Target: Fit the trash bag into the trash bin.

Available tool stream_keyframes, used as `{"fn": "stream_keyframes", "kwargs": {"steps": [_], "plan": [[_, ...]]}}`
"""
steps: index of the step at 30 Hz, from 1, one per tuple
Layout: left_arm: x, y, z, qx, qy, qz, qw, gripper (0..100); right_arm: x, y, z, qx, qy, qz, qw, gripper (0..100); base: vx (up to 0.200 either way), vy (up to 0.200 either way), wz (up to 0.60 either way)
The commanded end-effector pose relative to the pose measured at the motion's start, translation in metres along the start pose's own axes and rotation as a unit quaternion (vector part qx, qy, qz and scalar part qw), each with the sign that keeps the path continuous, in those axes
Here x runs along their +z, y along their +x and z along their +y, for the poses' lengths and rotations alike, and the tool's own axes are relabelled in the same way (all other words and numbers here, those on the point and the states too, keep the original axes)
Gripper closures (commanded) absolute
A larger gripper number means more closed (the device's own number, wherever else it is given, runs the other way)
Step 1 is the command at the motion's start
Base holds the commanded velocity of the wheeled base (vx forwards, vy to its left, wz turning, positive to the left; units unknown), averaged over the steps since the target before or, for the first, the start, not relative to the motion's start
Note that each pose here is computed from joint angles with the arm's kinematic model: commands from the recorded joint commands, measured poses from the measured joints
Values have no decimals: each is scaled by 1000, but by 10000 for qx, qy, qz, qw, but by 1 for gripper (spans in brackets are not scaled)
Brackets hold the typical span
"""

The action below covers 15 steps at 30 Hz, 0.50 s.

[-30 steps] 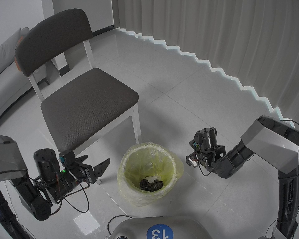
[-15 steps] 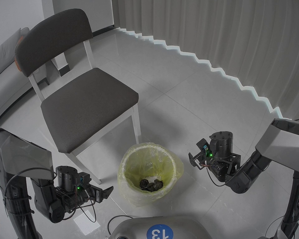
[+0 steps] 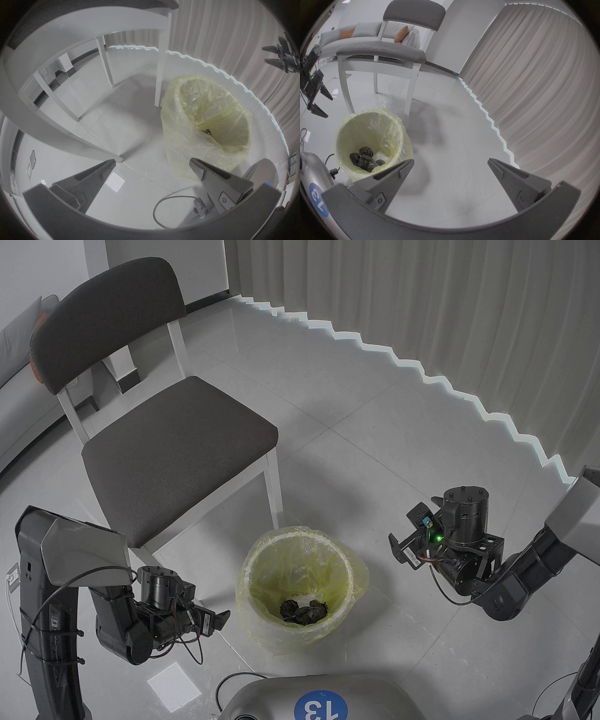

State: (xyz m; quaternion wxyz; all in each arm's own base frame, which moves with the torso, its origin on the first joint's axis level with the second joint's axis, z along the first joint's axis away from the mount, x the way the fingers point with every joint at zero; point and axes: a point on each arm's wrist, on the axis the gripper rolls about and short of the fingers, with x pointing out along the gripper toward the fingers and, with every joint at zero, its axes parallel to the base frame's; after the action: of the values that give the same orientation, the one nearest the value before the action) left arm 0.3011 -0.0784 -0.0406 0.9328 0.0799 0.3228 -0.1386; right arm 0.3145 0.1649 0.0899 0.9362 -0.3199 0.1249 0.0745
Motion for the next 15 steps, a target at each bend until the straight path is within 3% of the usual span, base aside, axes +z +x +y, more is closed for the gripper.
{"fn": "stream_keyframes", "kwargs": {"steps": [1,15], "plan": [[15,18,3,10,-12,-112,9999,0,12,-12,-12,-44,20,-90,9999,0,0,0,0],[26,51,-8,-141,84,-78,9998,0,15,-20,-17,5,-62,-49,10000,0,0,0,0]]}}
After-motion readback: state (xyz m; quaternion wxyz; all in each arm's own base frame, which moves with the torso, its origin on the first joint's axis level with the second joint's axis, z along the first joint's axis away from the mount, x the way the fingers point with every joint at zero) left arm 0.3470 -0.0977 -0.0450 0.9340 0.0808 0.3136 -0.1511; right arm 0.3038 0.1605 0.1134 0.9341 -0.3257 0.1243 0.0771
